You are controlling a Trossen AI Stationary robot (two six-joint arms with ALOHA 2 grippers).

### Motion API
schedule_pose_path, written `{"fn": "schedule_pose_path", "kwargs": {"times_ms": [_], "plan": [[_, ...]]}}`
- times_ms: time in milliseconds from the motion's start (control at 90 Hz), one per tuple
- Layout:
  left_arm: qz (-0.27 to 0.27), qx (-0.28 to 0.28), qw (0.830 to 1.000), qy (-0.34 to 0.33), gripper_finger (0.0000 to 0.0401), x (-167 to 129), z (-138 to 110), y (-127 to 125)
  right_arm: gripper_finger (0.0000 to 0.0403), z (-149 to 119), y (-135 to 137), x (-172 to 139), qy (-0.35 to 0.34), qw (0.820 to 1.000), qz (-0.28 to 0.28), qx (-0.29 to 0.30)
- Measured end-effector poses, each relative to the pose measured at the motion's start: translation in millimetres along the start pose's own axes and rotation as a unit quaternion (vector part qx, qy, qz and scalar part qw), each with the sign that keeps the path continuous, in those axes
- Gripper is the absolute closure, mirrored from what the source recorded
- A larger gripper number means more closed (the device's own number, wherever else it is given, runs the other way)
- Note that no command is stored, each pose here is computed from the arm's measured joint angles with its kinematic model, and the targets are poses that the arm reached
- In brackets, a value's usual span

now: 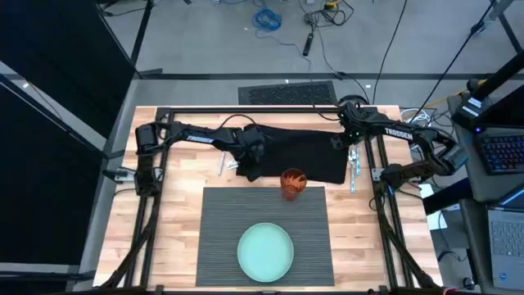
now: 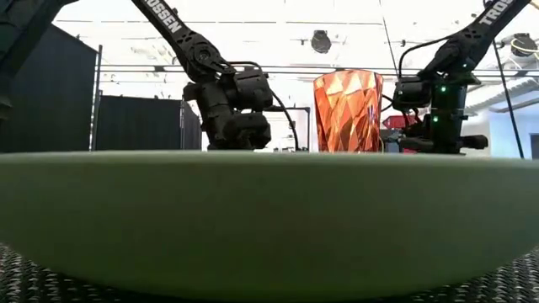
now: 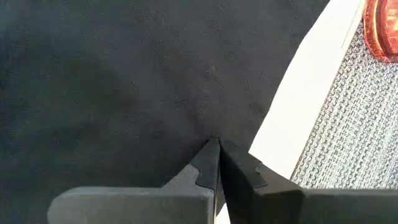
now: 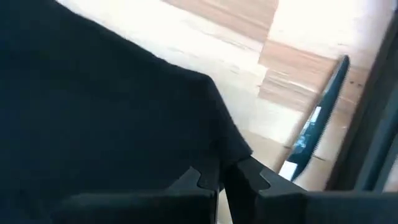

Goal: Set table place
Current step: Fold the black napkin

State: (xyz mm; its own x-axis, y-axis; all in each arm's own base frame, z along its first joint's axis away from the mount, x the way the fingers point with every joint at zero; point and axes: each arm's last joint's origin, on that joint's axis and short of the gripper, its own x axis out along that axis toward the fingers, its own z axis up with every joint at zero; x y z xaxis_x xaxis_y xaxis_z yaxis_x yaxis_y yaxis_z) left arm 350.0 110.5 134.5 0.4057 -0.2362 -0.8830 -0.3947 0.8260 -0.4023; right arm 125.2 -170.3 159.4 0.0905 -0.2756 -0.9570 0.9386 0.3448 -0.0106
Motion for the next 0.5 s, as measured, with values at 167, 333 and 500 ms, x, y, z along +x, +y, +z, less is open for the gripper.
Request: {"fn": "schedule_pose_path", "kwargs": {"times_ms": [167, 333, 500], "plan": [[0.0, 0.0, 1.0, 0.001, 0.0401, 0.0, -0.1, 0.0, 0.04, -2.3, 2.2, -0.1, 0.021, 0.999, 0.043, -0.009], [0.0, 0.0, 1.0, 0.001, 0.0401, 0.0, -0.1, 0.0, 0.0361, -9.5, 1.7, -0.7, 0.062, 0.996, 0.059, -0.024], [0.0, 0.0, 1.0, 0.001, 0.0401, 0.0, -0.2, 0.0, 0.0293, -10.3, 1.3, -0.8, 0.066, 0.996, 0.055, -0.025]]}}
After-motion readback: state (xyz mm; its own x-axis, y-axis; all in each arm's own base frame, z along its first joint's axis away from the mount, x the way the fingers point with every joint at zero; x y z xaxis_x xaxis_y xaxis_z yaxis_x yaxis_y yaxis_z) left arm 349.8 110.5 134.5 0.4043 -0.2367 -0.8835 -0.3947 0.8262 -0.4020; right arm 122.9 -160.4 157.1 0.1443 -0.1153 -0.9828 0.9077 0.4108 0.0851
